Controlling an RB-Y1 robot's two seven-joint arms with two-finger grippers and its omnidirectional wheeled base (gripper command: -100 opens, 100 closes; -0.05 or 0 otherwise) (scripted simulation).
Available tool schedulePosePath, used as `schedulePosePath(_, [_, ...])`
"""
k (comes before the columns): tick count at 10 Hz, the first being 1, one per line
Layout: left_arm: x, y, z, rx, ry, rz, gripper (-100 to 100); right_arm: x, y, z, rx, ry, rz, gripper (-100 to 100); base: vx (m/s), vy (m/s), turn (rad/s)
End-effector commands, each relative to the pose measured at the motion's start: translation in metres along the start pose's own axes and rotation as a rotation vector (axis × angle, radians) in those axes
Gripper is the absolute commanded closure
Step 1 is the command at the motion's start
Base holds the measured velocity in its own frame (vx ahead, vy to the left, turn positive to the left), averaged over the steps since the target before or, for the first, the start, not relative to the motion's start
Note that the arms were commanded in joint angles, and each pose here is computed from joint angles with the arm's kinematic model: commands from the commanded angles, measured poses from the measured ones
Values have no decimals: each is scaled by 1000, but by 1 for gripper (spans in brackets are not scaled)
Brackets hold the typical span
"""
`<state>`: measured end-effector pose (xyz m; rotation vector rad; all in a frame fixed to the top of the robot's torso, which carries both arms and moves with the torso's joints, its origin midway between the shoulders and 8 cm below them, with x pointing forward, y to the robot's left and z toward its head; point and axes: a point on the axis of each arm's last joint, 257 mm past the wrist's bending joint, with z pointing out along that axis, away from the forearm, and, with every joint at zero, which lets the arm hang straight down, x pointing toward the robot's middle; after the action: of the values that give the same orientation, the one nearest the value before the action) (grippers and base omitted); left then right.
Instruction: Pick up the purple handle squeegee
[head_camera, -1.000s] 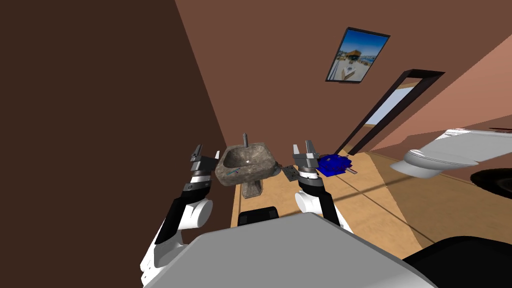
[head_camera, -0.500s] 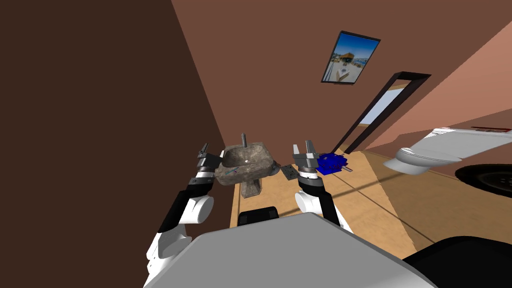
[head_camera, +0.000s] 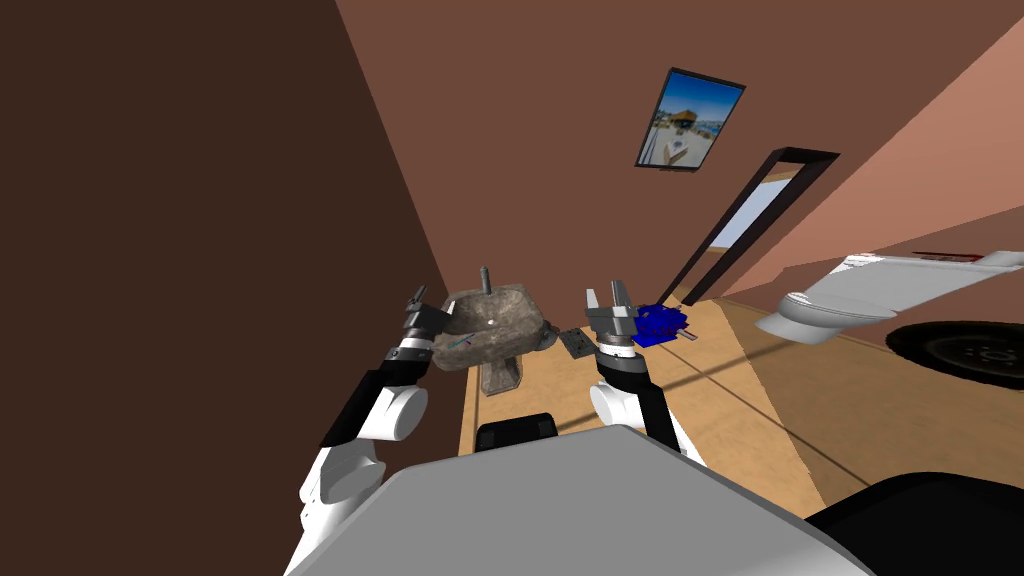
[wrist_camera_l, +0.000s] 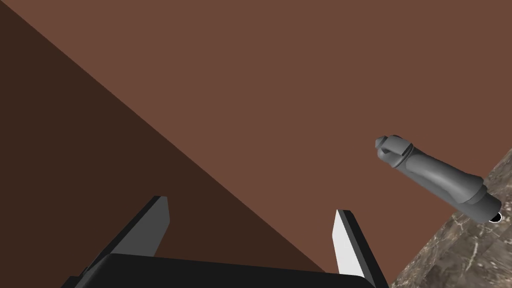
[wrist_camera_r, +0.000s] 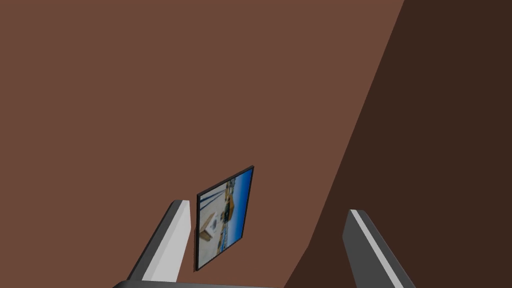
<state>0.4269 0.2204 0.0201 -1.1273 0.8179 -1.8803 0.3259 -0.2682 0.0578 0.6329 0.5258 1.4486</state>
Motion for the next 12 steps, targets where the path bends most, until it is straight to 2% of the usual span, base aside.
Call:
schedulePosePath(1, [-2,8,1,-32,-10,-6,-100,0,0,0,0,0,0,0,-9,-5,11])
schedulePosePath(2, [4,10,6,-52,4,-43,-100,0,0,0,0,0,0,0,-12,-9,-55])
schedulePosePath(4, [0,19,5,-86,-11,-43,-100,0,0,0,0,0,0,0,-9,-6,-17])
schedulePosePath(5, [6,21,9,-109,2,-77,-100,0,0,0,0,0,0,0,-9,-8,-52])
schedulePosePath(7, [2,30,8,-142,-13,-76,-100,0,0,0,0,0,0,0,-5,-3,-17])
schedulePosePath(8, [8,34,12,-170,-3,-108,-100,0,0,0,0,0,0,0,-5,-7,-64])
schedulePosePath(10, [4,42,10,-201,-17,-107,-100,0,0,0,0,0,0,0,-3,-3,-19])
schedulePosePath(11, [10,45,13,-227,-8,-135,-100,0,0,0,0,0,0,0,-2,-6,-51])
schedulePosePath(12, [7,51,11,-250,-18,-134,-100,0,0,0,0,0,0,0,-1,-4,-44])
